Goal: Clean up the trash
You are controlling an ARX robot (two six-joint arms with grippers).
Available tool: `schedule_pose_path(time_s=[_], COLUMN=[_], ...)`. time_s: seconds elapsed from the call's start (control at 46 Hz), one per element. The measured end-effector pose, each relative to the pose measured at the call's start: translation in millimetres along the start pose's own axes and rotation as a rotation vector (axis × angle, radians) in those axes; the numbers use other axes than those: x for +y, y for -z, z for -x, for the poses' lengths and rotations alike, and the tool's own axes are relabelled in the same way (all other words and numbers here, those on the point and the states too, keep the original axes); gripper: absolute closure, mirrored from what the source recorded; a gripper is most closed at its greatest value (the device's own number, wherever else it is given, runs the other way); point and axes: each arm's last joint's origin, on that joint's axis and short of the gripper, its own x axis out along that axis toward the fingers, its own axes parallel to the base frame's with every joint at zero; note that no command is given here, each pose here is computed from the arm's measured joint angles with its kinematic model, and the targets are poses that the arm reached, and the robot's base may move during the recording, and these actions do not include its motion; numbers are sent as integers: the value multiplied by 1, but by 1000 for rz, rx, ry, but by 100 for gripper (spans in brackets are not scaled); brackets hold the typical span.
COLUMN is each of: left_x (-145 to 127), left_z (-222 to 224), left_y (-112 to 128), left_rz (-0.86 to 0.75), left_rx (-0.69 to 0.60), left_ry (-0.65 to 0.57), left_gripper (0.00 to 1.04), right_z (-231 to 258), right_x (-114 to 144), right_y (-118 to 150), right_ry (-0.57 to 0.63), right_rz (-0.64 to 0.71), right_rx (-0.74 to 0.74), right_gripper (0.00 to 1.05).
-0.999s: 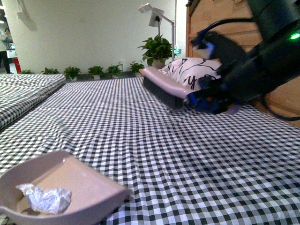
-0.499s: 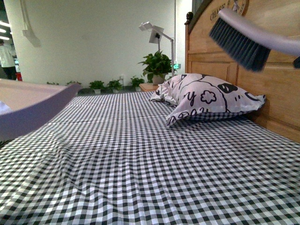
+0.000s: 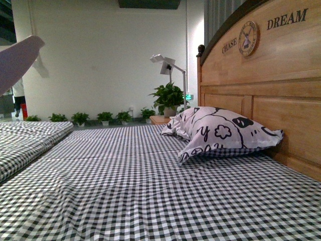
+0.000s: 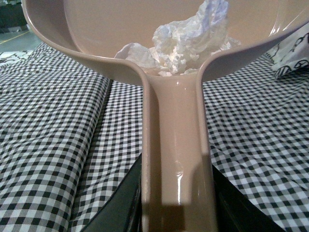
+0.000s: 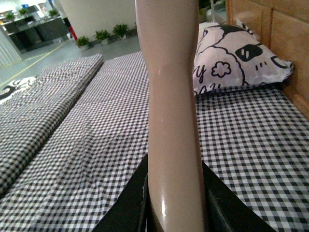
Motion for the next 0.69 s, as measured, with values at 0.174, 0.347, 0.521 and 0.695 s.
schedule_pose_path(time_s=[0.174, 0.347, 0.521, 0.695], left_x=[-8, -14, -18, -19], left_z=[31, 52, 51, 51], left_y=[-7, -8, 4, 7], left_rz=[19, 48, 85, 101], left_rx=[-51, -93, -76, -72], left_ry=[-7, -8, 20, 30], left_gripper=[78, 78, 78, 78], right_z=[25, 42, 43, 43], right_x=[4, 8, 7, 6], right_y=[1, 4, 3, 4], right_ry=[20, 32, 81, 98], right_rz=[-25, -23, -22, -23], right_rx=[-37, -72, -103, -102], right_gripper=[84, 84, 84, 84])
